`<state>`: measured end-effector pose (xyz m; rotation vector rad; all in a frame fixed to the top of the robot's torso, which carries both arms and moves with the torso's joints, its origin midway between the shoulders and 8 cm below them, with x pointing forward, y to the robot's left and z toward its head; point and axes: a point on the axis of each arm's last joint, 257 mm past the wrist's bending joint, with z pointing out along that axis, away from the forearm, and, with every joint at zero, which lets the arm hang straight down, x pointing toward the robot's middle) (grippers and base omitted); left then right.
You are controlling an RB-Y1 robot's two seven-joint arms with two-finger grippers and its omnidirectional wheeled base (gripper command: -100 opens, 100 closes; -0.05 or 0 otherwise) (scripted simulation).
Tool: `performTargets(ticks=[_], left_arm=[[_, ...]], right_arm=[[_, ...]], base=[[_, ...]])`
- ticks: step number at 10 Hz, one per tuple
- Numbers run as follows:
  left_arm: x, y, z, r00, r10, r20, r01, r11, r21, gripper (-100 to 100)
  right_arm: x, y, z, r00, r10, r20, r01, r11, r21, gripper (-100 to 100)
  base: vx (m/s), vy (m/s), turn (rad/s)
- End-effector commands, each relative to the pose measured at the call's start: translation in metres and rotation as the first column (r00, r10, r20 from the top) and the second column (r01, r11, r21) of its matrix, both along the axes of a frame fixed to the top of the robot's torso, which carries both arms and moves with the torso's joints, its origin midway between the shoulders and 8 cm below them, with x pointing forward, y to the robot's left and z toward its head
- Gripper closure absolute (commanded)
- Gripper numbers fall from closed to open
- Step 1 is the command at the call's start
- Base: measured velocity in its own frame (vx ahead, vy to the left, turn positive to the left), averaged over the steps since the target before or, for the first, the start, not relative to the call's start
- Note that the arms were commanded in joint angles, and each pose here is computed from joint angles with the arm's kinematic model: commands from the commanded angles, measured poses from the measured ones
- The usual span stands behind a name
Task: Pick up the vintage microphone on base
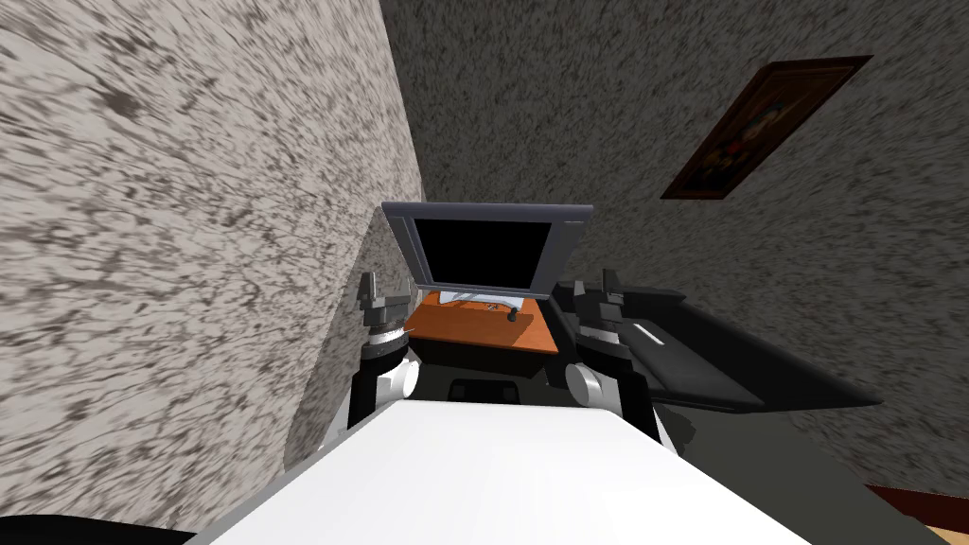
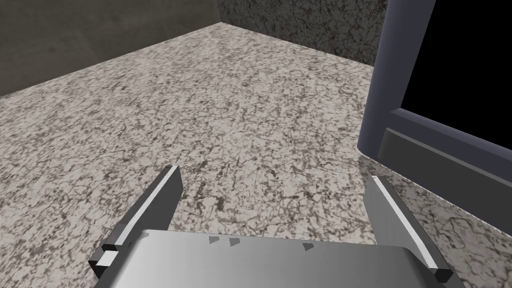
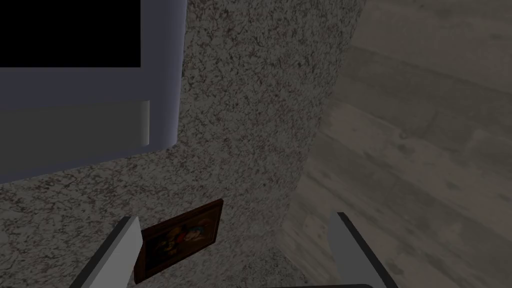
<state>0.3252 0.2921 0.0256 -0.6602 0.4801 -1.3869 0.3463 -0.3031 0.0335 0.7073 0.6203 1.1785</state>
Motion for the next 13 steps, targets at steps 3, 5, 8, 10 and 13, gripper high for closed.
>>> performTargets(ticks=[3,5,8,10,13], left_arm=[[0.000,0.000,0.000,1.000,0.000,0.000,0.000,1.000,0.000,0],[0.000,0.000,0.000,1.000,0.000,0.000,0.000,1.000,0.000,0],[0.000,0.000,0.000,1.000,0.000,0.000,0.000,1.000,0.000,0],[0.000,0.000,0.000,1.000,0.000,0.000,0.000,1.000,0.000,0],[0.000,0.000,0.000,1.000,0.000,0.000,0.000,1.000,0.000,0]], right_arm=[[0.014,0.012,-0.014,0.998,0.028,-0.048,-0.032,0.996,-0.080,-100],[0.026,0.021,-0.030,0.995,0.039,-0.094,-0.052,0.989,-0.140,-100],[0.049,0.037,-0.063,0.983,0.042,-0.178,-0.086,0.965,-0.247,-100],[0.063,0.048,-0.084,0.973,0.034,-0.227,-0.110,0.937,-0.332,-100],[0.081,0.056,-0.121,0.953,0.010,-0.302,-0.143,0.895,-0.423,-100]], base=[[-0.006,-0.007,0.025],[-0.014,-0.019,0.041],[-0.021,-0.018,0.063],[-0.021,-0.021,0.079],[-0.022,-0.020,0.070]])
